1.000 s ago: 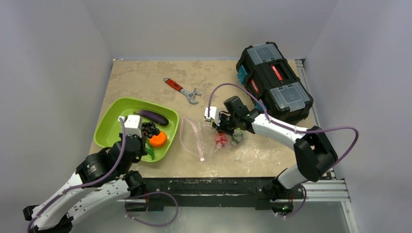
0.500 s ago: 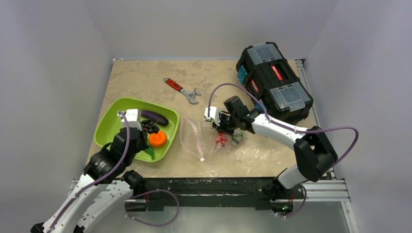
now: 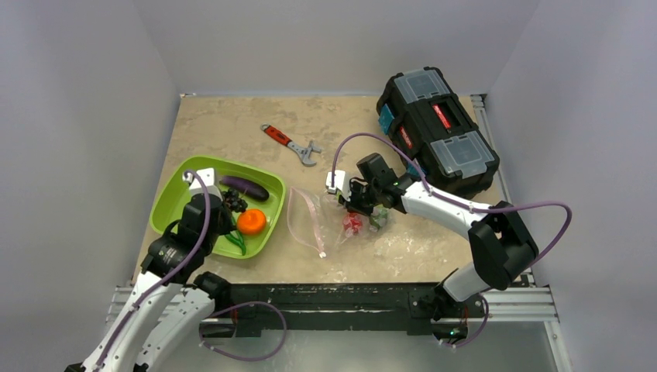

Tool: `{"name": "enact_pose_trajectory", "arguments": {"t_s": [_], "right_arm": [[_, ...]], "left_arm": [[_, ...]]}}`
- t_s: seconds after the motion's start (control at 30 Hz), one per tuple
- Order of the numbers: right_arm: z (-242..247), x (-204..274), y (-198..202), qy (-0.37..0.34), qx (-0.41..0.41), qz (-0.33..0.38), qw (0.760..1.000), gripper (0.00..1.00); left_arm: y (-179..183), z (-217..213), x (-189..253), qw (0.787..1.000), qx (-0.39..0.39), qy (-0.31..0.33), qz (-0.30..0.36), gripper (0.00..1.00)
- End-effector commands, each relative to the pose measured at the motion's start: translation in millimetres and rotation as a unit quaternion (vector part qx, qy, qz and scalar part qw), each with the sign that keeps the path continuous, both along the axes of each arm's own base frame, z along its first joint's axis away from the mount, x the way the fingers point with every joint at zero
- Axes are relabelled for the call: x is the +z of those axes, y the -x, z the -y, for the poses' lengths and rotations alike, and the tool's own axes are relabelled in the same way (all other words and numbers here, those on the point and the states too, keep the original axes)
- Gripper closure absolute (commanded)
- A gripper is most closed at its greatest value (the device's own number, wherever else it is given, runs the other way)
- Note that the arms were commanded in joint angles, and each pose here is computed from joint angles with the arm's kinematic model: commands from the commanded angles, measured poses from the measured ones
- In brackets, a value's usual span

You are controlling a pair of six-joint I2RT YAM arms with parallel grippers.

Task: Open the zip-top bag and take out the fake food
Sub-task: Place the fake fruit in the bin.

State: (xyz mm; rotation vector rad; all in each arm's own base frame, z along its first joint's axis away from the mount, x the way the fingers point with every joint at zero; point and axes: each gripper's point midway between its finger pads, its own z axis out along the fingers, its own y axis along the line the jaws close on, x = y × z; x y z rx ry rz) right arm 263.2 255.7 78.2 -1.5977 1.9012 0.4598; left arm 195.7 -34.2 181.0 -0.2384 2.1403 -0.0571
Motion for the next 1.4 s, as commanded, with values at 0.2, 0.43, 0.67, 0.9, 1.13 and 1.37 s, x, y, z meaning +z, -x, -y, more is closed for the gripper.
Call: {"name": "enact_pose_trajectory", "arguments": {"t_s": [0.2,0.43,0.67,0.9,1.13,1.37], "right_arm": [[-3,4,-3,0.002,0.008,0.006,1.000,1.00],[-3,4,-3,0.002,0.008,0.004,1.000,1.00],[-4,5,-2,0.000,0.010,0.003,1.000,1.00],[-4,5,-1,0.000,0.011,0.003,1.000,1.00],[-4,5,-1,0.000,0.011,0.003,1.000,1.00],[-4,3,0,0.001,0.012,-0.001,1.000,1.00]], "left_arm": [[-17,-7,5,0.998,0.050,0.038,0.004,1.00],[-20,-14,-5,0.995,0.084,0.043,-0.024,1.00],[-23,-28,-12,0.991,0.123,0.026,-0.052,1.00],[-28,-28,-15,0.989,0.126,0.033,-0.065,0.78],[-27,-30,-13,0.990,0.127,0.034,-0.057,0.41],[-22,-21,-7,0.993,0.096,0.048,-0.050,0.23]]}}
